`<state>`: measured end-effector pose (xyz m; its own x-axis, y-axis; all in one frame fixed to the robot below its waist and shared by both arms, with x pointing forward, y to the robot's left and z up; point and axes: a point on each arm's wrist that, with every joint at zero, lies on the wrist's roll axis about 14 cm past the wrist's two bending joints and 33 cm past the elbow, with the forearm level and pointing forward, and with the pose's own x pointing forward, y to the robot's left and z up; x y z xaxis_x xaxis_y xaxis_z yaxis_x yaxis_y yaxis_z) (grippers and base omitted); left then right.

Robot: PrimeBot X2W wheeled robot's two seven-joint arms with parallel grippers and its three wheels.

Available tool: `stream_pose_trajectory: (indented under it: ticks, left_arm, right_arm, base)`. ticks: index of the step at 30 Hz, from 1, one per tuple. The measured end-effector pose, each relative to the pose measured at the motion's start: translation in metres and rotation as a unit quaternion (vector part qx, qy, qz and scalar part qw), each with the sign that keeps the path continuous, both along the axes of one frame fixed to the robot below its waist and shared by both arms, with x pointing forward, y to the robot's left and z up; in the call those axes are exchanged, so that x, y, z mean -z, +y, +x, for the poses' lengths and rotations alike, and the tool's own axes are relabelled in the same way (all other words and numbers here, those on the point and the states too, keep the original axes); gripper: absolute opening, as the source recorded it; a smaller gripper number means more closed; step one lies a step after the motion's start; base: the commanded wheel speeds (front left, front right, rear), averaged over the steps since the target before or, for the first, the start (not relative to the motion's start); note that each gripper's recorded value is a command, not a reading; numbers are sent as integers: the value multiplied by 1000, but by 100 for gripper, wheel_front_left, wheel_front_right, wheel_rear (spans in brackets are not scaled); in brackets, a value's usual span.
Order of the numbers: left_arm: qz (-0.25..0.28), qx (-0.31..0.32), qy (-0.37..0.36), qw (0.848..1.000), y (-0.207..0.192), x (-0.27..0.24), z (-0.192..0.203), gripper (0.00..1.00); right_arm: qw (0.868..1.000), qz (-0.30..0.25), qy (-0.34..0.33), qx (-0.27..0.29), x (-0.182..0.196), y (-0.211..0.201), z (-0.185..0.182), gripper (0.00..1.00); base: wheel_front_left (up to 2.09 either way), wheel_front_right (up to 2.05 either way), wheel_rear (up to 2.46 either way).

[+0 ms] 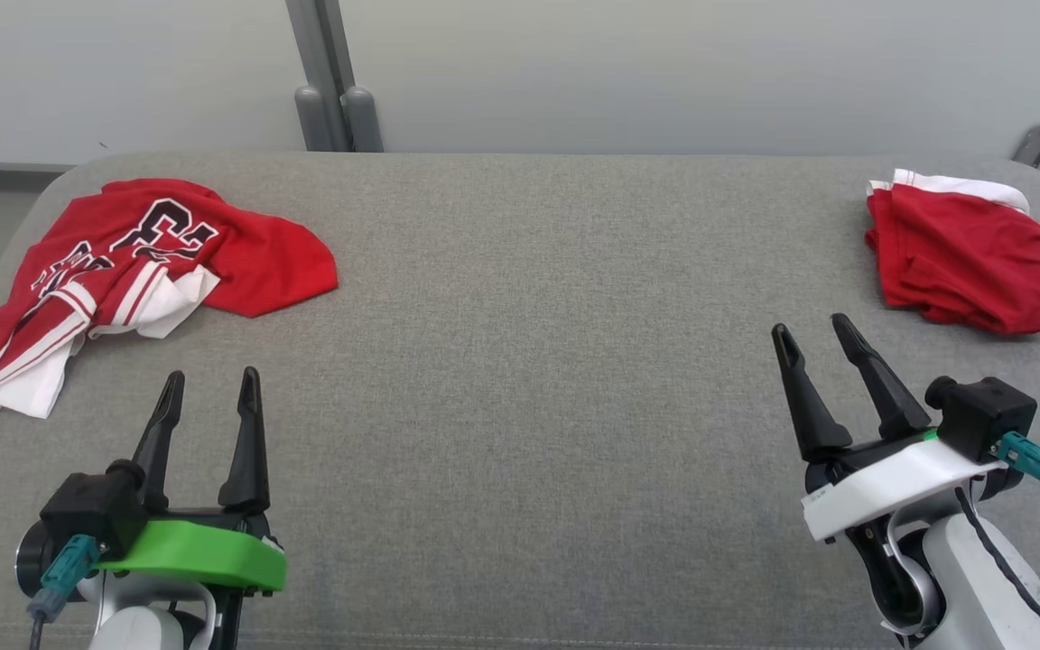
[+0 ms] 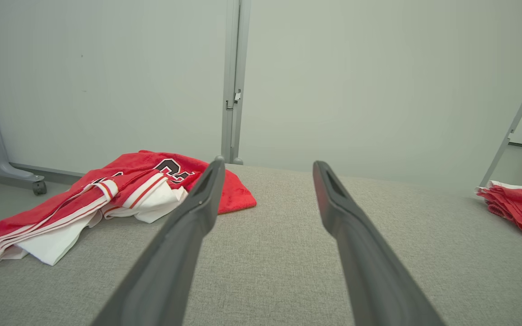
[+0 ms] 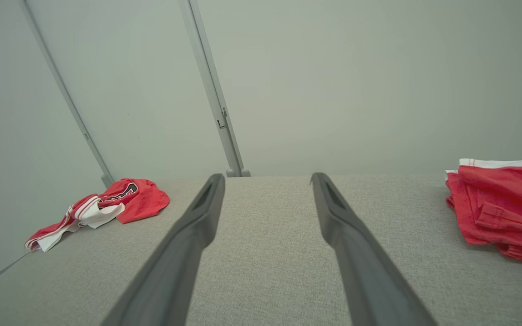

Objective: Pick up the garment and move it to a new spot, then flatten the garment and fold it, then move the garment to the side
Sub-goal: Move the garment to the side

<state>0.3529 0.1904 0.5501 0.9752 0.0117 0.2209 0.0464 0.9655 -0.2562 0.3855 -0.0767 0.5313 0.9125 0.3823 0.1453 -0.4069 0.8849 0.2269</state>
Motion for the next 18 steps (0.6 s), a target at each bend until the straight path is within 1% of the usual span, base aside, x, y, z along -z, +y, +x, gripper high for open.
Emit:
stream_pose_trajectory:
  ticks: [12, 18]
  left_arm:
    - [-1, 17, 3, 1000, -11, 2, 8, 100]
    - [-1, 29, 4, 1000, -19, 3, 11, 100]
  right_arm:
    - [999, -13, -9, 34, -1, -18, -7, 100]
    - [999, -6, -11, 53, -3, -28, -10, 100]
  base:
    - [0, 0, 0]
    - [0, 0, 0]
